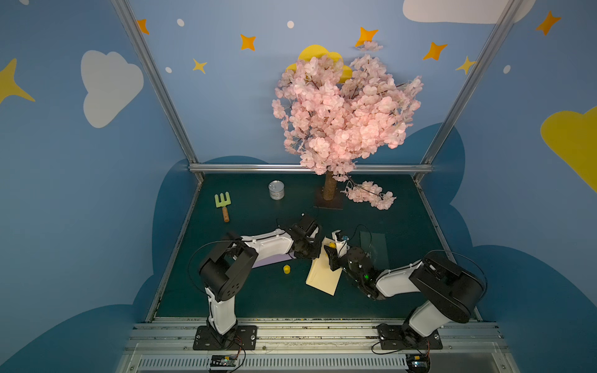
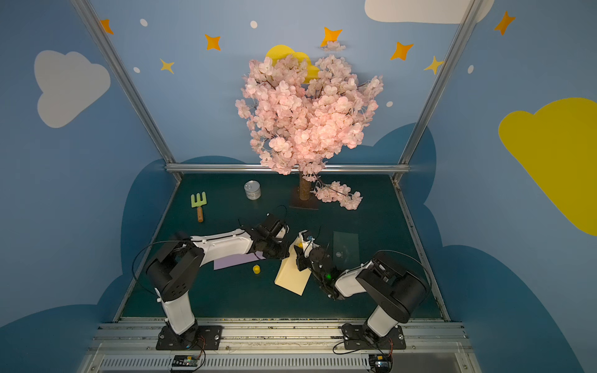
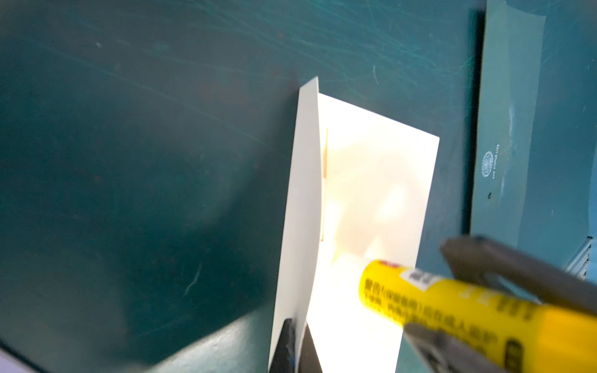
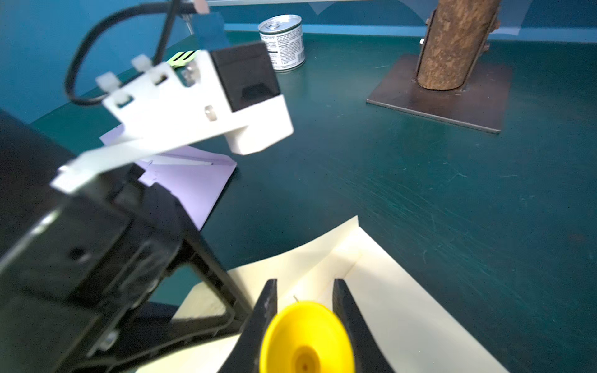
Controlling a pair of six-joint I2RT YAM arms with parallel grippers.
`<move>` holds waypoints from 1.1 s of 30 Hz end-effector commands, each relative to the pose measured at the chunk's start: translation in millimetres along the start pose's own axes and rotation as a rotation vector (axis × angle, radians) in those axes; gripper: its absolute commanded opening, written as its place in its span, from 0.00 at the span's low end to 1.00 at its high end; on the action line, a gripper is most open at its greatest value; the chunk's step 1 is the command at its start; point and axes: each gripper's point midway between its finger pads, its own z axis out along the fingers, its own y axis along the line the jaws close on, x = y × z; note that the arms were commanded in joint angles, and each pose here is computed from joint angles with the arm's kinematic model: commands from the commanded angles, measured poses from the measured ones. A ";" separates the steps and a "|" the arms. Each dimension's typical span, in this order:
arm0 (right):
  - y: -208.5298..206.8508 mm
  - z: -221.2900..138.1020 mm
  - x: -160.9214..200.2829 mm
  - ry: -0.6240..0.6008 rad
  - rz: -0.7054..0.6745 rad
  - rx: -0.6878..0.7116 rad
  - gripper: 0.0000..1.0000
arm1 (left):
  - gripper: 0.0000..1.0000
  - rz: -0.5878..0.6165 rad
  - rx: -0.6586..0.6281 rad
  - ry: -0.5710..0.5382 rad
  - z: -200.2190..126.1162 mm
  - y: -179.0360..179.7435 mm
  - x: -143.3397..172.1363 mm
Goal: Seal the envelope with a glue stick
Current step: Apply the envelope at the center of the board.
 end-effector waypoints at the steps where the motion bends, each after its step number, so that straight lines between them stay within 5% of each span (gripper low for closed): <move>1: 13.2 -13.0 35.2 0.115 -0.009 -0.077 0.00 | 0.03 0.012 -0.024 0.034 6.1 3.3 5.4; 8: 34.7 -24.3 47.3 0.159 0.029 -0.159 0.00 | 0.03 0.017 -0.033 0.041 6.1 5.5 6.6; 19: -1.9 -4.6 47.1 0.174 0.057 -0.030 0.00 | 0.03 0.017 -0.034 0.049 6.7 6.4 8.6; 26: -32.0 7.8 33.6 0.145 -0.002 0.081 0.00 | 0.03 0.019 -0.044 0.051 6.1 7.9 8.8; 33: -16.4 8.9 36.4 0.149 -0.080 0.010 0.00 | 0.03 0.018 -0.044 0.049 6.0 7.1 7.5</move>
